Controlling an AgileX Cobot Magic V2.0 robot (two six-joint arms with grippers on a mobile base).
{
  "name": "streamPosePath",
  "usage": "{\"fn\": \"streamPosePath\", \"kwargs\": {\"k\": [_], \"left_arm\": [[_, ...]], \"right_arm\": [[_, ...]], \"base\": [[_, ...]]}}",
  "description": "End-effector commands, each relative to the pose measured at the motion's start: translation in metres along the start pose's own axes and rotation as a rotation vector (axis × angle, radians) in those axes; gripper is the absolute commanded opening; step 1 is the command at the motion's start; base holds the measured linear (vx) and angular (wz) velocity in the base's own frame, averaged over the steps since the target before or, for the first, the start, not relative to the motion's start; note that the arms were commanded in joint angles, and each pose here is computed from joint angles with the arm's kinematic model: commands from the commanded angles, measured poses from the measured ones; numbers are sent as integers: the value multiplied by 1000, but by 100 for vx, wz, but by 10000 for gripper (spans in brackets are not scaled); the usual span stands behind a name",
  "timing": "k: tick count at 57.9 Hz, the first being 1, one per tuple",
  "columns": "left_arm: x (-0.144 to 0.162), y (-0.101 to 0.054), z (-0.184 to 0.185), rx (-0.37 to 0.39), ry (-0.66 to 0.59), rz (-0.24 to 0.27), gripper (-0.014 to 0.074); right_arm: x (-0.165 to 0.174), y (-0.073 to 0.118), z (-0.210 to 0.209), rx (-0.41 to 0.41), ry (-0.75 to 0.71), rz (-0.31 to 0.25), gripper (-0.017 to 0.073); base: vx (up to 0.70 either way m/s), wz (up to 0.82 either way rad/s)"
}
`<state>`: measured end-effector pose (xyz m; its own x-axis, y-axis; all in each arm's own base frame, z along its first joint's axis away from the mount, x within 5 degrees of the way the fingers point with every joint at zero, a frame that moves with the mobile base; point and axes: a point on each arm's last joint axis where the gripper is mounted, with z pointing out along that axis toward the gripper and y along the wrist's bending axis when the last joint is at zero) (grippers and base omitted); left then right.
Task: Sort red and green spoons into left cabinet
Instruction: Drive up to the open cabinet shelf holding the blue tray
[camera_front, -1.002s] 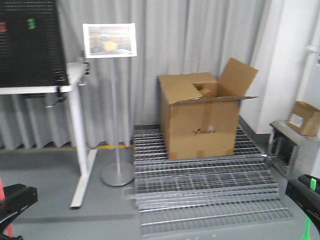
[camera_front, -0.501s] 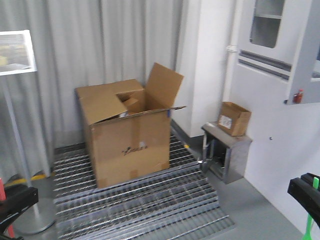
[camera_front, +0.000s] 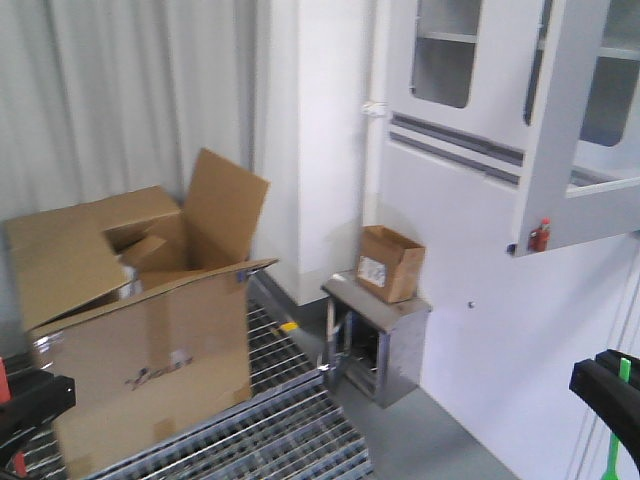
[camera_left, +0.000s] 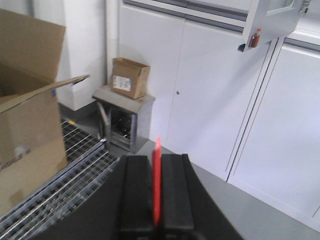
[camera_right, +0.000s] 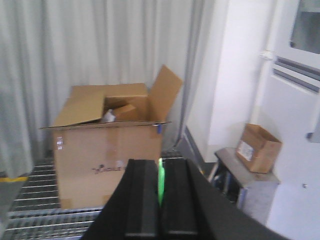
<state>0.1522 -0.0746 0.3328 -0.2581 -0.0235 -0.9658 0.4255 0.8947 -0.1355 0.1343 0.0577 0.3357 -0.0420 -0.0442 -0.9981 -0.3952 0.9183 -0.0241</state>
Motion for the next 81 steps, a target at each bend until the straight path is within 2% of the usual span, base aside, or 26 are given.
{"fn": "streamPosePath", "kwargs": {"k": [1,37,81], "left_arm": [[-18,-1,-4,-1,-119,-5,0],[-18,-1,-4,-1,-118,-5,0],[-18,-1,-4,-1,-118,-5,0]], "right_arm": [[-18,1,-2,-14,-112,-8,-1],[-18,1,-3,-12,-106,-8,-1],[-17,1,-3,-11,-100,-8,-1]], "base": [[45,-38],[38,-67],[23,-52]]}}
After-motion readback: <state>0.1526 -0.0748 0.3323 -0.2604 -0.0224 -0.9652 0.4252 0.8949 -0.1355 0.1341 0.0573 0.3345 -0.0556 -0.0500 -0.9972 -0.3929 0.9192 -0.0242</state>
